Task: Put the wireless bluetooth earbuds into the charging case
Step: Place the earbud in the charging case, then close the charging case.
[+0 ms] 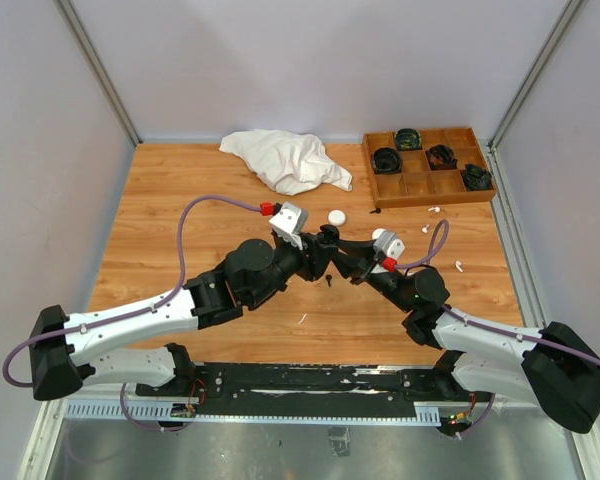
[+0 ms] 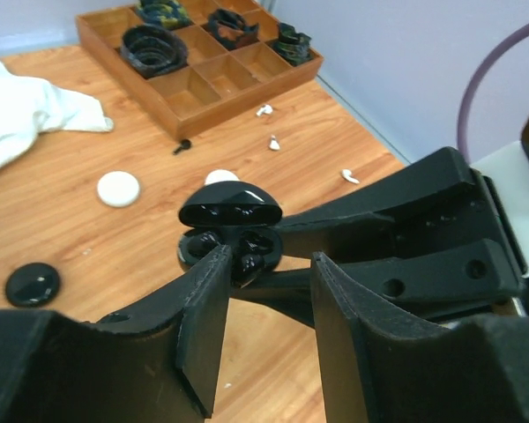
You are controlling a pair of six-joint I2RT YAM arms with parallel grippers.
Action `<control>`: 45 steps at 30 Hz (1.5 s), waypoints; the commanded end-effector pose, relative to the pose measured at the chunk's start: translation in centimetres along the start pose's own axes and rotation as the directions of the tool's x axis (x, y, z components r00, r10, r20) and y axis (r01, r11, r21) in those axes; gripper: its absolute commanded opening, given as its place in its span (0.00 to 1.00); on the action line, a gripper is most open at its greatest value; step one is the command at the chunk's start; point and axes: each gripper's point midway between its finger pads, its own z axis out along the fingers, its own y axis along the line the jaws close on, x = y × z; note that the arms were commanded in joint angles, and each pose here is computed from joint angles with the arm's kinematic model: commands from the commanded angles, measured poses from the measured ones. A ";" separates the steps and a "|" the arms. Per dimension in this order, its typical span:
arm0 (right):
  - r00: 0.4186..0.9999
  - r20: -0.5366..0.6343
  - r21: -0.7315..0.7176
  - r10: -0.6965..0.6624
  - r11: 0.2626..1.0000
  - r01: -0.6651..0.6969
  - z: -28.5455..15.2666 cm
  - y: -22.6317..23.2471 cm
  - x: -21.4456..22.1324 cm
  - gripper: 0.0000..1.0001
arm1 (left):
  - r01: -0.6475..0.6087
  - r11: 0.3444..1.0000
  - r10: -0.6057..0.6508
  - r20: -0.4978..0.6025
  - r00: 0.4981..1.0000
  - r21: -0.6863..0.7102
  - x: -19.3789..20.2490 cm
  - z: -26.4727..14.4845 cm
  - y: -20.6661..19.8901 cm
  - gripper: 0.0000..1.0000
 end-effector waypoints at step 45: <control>1.000 0.004 -0.227 0.023 0.974 -0.021 1.0 4.1 -2.0 0.01 | 0.308 0.899 -0.227 -0.273 0.935 0.310 -2.5 -1.3 1.7 0.70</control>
